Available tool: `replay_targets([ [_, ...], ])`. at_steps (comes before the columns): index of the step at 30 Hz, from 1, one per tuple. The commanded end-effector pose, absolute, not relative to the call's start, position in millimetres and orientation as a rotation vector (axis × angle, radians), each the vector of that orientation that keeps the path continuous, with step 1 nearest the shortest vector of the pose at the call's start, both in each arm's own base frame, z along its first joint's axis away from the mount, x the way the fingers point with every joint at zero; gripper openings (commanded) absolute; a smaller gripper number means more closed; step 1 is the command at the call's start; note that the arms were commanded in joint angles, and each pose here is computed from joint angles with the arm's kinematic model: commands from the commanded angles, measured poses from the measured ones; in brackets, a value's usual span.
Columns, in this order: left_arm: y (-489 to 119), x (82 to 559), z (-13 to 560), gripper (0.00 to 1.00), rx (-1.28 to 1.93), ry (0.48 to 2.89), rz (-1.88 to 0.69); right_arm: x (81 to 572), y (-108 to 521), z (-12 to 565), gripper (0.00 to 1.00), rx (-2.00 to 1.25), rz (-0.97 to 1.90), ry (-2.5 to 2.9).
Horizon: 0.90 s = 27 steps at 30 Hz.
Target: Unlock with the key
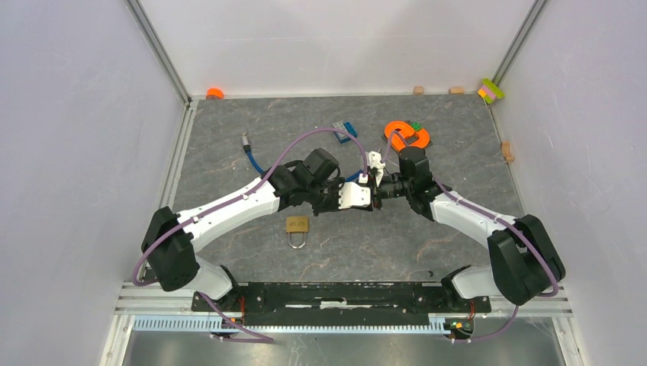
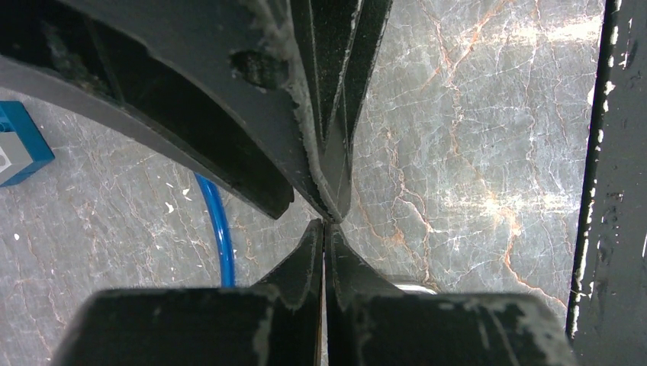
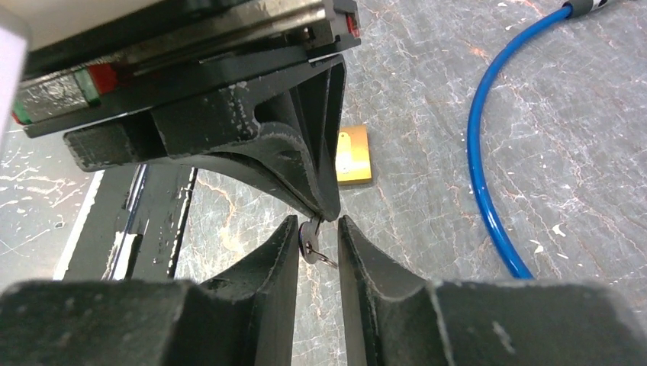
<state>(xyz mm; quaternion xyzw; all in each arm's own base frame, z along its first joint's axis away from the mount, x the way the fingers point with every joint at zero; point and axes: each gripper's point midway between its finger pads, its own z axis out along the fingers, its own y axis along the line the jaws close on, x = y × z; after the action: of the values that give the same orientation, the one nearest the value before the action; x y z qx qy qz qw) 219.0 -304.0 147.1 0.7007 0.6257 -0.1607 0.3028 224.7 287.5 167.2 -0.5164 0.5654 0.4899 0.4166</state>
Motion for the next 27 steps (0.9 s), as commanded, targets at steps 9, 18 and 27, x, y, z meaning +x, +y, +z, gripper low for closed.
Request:
replay_targets([
  [9, -313.0, 222.4, 158.8, 0.02, 1.817, 1.654, -0.441, 231.2, 292.0, 175.8, 0.20, -1.331, 1.179, 1.377],
  [18, -313.0, 222.4, 158.6, 0.02, 1.817, 1.655, -0.441, 231.8, 293.1, 178.7, 0.00, -1.335, 1.178, 1.368],
  [27, -312.2, 222.2, 157.6, 0.17, 1.814, 1.662, -0.439, 234.4, 288.9, 175.8, 0.00, -1.346, 1.133, 1.379],
])
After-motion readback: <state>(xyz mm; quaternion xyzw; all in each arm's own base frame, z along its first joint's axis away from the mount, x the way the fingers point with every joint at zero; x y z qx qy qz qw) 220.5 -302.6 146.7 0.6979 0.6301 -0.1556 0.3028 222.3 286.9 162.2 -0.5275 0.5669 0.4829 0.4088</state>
